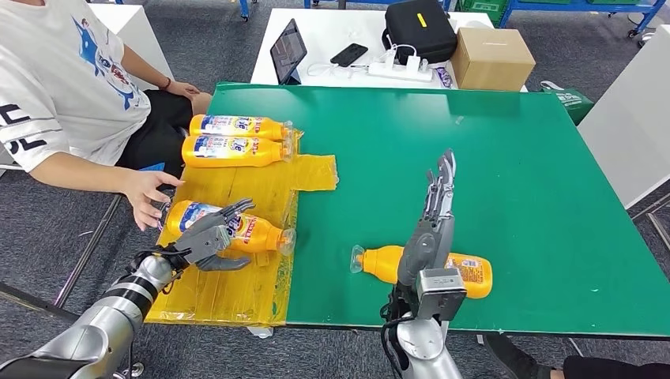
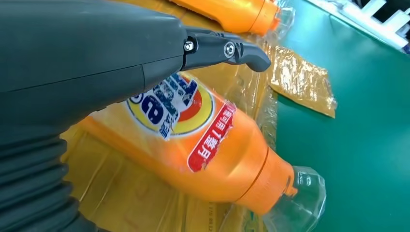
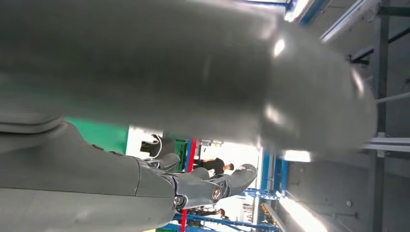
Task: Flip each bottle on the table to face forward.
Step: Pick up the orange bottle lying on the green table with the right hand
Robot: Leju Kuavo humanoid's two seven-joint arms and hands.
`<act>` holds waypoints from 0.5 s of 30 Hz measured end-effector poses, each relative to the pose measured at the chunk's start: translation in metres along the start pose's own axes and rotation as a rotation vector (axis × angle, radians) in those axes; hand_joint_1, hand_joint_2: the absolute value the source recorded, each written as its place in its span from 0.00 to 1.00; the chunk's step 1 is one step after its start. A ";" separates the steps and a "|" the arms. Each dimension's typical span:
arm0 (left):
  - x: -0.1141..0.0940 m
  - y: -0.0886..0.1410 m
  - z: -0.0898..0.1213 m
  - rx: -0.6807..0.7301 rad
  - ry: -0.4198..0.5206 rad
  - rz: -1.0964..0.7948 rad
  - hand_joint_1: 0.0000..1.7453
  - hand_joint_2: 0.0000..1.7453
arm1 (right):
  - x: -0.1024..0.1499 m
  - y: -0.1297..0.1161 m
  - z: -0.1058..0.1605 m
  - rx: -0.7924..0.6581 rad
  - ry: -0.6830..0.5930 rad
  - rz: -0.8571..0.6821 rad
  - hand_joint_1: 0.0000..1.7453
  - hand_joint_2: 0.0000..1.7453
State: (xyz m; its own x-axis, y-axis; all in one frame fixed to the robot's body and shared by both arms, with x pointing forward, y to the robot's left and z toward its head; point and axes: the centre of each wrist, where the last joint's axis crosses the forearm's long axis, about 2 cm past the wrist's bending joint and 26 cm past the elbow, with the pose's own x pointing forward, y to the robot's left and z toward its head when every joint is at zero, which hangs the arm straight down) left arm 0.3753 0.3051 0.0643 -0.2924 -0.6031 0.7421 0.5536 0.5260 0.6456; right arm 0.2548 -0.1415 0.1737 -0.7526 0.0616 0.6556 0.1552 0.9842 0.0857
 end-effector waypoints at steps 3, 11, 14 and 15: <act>0.000 0.001 0.000 0.007 0.014 -0.005 0.00 0.00 | -0.002 0.001 0.001 0.002 0.008 0.005 0.00 0.00; 0.000 0.002 0.001 0.026 0.024 -0.005 0.00 0.00 | -0.006 0.002 0.006 0.010 0.026 0.019 0.00 0.00; 0.000 0.001 0.001 0.029 0.024 -0.003 0.00 0.00 | -0.007 0.002 0.006 0.013 0.031 0.021 0.00 0.00; 0.000 0.001 0.001 0.031 0.023 0.000 0.00 0.00 | -0.007 0.003 0.007 0.014 0.032 0.022 0.00 0.00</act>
State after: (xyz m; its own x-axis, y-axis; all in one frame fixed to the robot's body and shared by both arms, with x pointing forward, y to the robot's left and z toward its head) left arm 0.3748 0.3063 0.0650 -0.2740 -0.6170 0.7377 0.5291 0.5438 0.6514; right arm 0.2565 -0.1384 0.1641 -0.7283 0.0779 0.6808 0.1623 0.9849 0.0609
